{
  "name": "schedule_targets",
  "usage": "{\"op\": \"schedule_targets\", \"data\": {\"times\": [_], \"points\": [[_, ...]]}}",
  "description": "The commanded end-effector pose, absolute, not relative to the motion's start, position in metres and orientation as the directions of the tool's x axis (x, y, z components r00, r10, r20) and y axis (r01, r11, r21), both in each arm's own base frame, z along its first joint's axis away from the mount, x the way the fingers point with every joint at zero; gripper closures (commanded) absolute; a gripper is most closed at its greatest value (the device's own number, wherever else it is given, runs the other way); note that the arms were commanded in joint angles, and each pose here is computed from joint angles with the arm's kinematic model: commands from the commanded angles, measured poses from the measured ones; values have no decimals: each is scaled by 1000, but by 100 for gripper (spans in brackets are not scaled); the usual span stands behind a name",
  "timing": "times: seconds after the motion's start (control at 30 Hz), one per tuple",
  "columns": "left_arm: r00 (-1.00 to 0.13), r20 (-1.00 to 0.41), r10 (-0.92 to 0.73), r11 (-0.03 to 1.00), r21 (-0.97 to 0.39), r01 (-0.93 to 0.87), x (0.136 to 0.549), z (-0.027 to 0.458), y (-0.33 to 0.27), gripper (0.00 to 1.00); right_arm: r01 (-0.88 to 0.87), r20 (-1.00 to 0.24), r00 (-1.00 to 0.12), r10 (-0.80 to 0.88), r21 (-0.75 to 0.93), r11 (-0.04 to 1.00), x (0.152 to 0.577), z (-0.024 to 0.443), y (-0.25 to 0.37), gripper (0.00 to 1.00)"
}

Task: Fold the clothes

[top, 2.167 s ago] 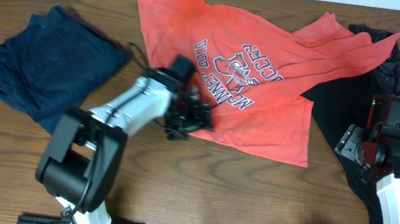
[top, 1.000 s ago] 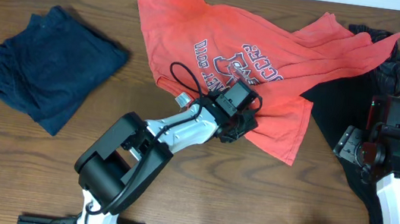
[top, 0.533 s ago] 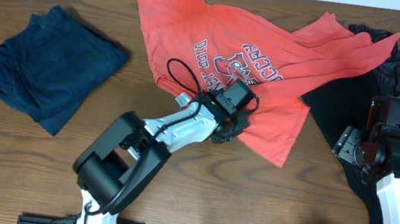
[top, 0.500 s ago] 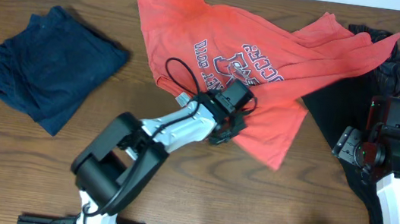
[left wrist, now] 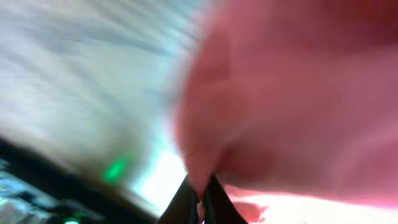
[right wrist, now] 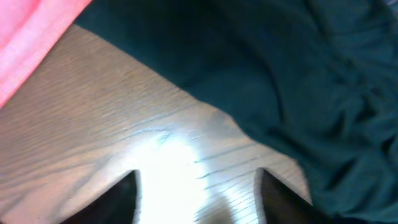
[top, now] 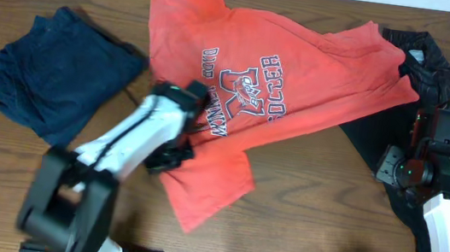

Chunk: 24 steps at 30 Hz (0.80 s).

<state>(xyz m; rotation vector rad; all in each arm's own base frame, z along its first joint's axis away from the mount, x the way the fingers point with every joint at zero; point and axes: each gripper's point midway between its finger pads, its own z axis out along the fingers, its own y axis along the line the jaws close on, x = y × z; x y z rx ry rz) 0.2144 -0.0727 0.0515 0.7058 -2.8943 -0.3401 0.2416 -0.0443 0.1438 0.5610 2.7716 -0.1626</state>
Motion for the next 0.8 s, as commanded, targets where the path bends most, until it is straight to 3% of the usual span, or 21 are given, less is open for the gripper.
{"op": "schedule_targets", "data": {"times": [0.0, 0.1, 0.23, 0.57, 0.77], "points": [[-885, -24, -465, 840, 305, -449, 212, 72, -26, 94, 371, -244, -901, 358, -8, 929, 241, 129, -34, 56], [-857, -85, -509, 806, 303, -508, 208, 88, 0, 94, 370, -191, -914, 359, -24, 929, 242, 113, -35, 59], [-835, -113, -538, 790, 277, -547, 207, 97, 16, 94, 369, -146, -921, 360, -37, 929, 255, 90, -36, 75], [-842, -95, -531, 796, 286, -534, 204, 97, 24, 94, 334, -45, -942, 332, -61, 941, 289, 11, -39, 75], [-842, -95, -531, 796, 286, -534, 204, 97, 24, 94, 408, -36, -913, 407, -71, 910, 302, -34, -67, 75]]}}
